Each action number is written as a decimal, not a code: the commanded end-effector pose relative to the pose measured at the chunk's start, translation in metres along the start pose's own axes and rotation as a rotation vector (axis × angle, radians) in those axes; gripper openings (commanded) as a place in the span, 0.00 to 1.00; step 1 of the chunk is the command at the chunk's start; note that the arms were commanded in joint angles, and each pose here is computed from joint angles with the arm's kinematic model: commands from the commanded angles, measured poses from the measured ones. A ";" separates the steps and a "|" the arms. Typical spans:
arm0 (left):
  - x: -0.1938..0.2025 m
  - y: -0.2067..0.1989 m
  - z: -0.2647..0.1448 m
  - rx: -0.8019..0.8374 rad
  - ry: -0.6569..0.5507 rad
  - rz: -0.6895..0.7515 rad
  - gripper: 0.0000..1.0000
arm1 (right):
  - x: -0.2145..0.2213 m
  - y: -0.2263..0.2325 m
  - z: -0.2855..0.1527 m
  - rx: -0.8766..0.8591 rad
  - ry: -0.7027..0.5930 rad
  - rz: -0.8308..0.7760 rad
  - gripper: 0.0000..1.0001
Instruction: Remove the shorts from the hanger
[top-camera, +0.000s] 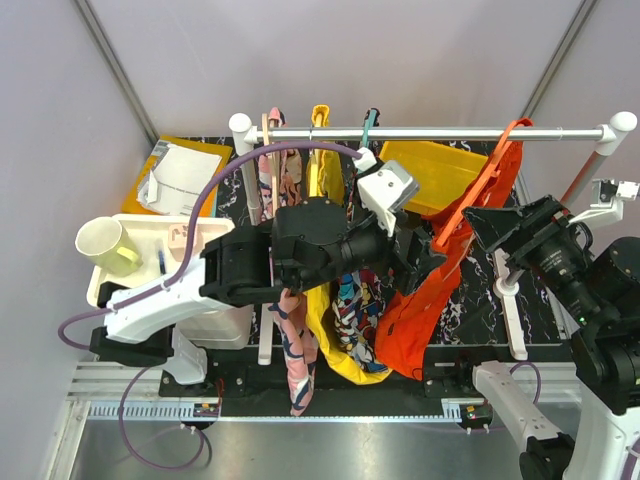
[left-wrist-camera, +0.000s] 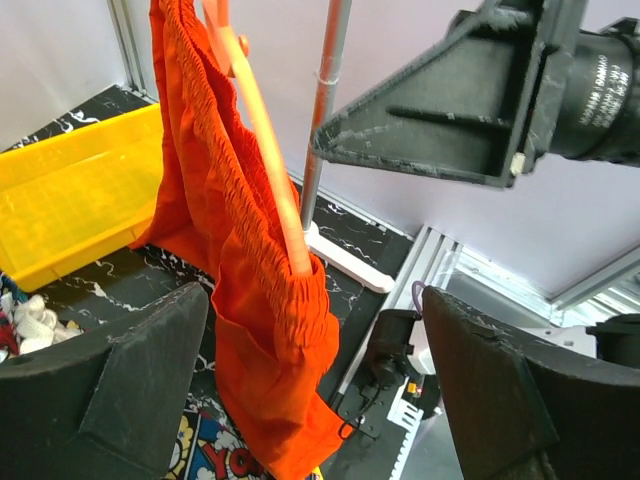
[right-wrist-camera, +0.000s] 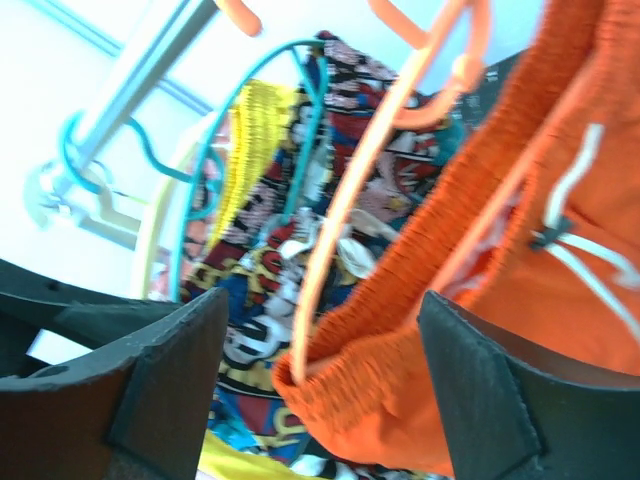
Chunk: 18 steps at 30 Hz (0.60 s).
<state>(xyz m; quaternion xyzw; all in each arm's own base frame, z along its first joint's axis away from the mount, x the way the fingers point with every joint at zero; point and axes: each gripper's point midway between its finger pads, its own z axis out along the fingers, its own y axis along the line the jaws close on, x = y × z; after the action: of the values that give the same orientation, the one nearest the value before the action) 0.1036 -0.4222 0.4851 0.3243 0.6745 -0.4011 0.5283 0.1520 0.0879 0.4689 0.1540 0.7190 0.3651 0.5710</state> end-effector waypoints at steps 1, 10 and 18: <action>-0.027 -0.003 -0.022 0.032 -0.079 -0.058 0.91 | -0.011 0.033 0.009 -0.151 -0.016 0.070 0.79; -0.032 -0.011 -0.025 0.070 -0.092 -0.067 0.91 | 0.001 0.027 0.023 -0.163 0.022 0.136 0.67; -0.029 -0.013 -0.027 0.084 -0.084 -0.068 0.89 | 0.014 0.024 0.032 -0.200 0.060 0.202 0.52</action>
<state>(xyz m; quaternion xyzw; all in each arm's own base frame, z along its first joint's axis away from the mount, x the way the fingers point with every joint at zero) 0.0958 -0.4140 0.4943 0.3183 0.6690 -0.4234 0.5214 0.1747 0.1150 0.4609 0.1743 0.6961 0.4600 0.5229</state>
